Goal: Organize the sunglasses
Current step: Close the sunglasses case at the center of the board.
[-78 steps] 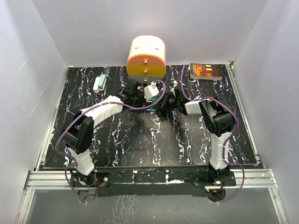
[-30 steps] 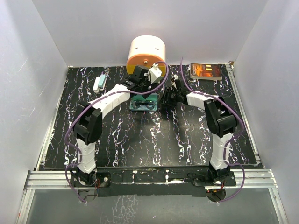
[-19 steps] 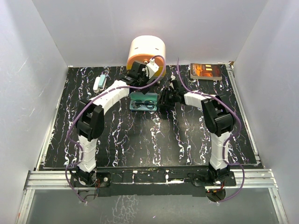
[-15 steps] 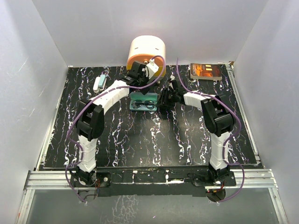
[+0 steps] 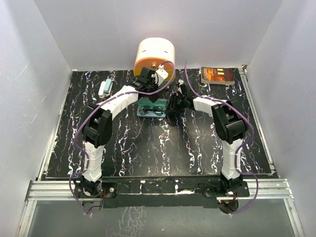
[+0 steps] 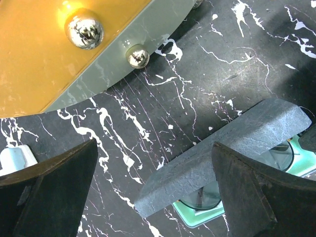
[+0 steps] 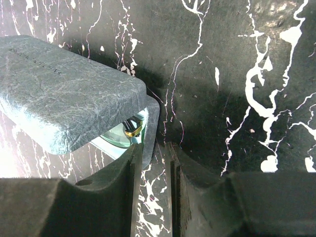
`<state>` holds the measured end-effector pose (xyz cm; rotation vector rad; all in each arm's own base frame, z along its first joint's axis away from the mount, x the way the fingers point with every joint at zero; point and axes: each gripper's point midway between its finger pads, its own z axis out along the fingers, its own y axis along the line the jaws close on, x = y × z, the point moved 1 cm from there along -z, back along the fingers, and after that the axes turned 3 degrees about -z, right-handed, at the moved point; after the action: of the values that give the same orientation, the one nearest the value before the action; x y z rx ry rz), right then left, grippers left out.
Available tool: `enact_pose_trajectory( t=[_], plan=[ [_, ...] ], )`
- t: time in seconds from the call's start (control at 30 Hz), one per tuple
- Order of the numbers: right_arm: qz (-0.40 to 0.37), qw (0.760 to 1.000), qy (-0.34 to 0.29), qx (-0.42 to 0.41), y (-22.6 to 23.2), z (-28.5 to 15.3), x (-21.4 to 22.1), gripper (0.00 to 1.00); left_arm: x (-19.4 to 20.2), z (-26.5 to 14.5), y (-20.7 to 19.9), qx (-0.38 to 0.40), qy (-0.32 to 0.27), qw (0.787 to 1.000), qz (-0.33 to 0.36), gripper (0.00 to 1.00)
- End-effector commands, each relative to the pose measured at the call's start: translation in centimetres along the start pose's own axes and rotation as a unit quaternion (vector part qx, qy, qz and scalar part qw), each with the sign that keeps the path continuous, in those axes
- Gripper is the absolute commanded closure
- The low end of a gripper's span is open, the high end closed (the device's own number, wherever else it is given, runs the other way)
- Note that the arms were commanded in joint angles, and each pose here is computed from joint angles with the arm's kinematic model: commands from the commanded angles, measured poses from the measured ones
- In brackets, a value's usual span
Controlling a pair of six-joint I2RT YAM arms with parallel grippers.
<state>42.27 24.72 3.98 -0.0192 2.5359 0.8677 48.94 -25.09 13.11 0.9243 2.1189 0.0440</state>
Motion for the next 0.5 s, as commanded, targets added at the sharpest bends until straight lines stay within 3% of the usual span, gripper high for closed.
enact_pose_trajectory(
  t=[0.0,0.47],
  plan=[
    [-0.025,1.0,-0.009,-0.001,0.47,0.35,-0.97,0.7,-1.58,-1.06,0.14,0.006,-0.018,1.0,-0.01,0.03],
    [-0.039,0.999,0.004,0.006,1.23,1.11,-0.58,0.7,-1.2,-1.05,-0.36,0.016,-0.014,1.0,-0.016,0.03]
  ],
)
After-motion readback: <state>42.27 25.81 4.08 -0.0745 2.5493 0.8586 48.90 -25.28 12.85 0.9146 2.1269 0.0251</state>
